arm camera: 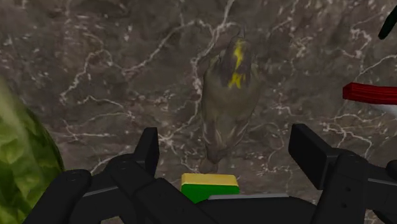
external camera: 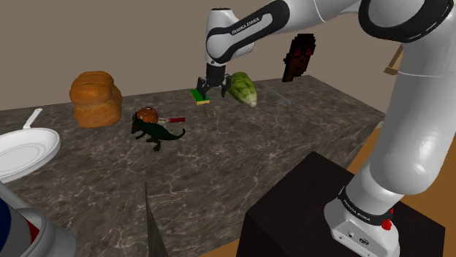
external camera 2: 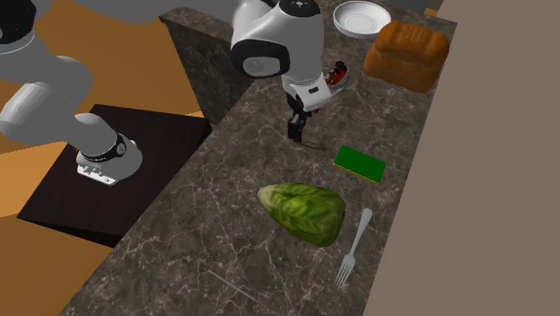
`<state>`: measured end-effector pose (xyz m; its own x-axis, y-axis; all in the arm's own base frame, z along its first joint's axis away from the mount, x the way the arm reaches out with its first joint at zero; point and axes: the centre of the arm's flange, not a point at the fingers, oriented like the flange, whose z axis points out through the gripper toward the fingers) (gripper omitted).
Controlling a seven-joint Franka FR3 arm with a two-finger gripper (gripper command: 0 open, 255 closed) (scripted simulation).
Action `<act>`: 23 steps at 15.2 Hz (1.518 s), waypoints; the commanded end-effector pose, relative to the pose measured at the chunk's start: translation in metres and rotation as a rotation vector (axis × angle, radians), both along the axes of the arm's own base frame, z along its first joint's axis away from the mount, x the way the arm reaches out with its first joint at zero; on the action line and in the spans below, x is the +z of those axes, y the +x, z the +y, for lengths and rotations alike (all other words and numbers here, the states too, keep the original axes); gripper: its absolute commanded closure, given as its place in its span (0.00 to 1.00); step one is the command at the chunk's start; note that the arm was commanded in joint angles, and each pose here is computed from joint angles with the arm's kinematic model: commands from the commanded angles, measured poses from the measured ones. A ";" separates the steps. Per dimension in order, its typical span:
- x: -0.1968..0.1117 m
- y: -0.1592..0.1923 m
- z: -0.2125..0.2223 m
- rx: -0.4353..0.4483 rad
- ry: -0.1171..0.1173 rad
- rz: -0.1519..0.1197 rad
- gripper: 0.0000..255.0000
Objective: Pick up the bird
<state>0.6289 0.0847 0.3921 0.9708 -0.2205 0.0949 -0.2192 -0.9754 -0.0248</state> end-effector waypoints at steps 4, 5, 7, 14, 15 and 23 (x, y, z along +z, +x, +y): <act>-0.035 0.038 0.007 -0.010 -0.005 0.003 0.00; -0.040 0.038 0.007 -0.010 -0.005 0.003 0.00; -0.051 0.038 0.007 -0.010 -0.005 0.003 0.00; -0.070 0.038 0.007 -0.010 -0.005 0.003 1.00; -0.070 0.038 0.007 -0.010 -0.005 0.003 1.00; -0.064 0.038 0.007 -0.010 -0.005 0.003 1.00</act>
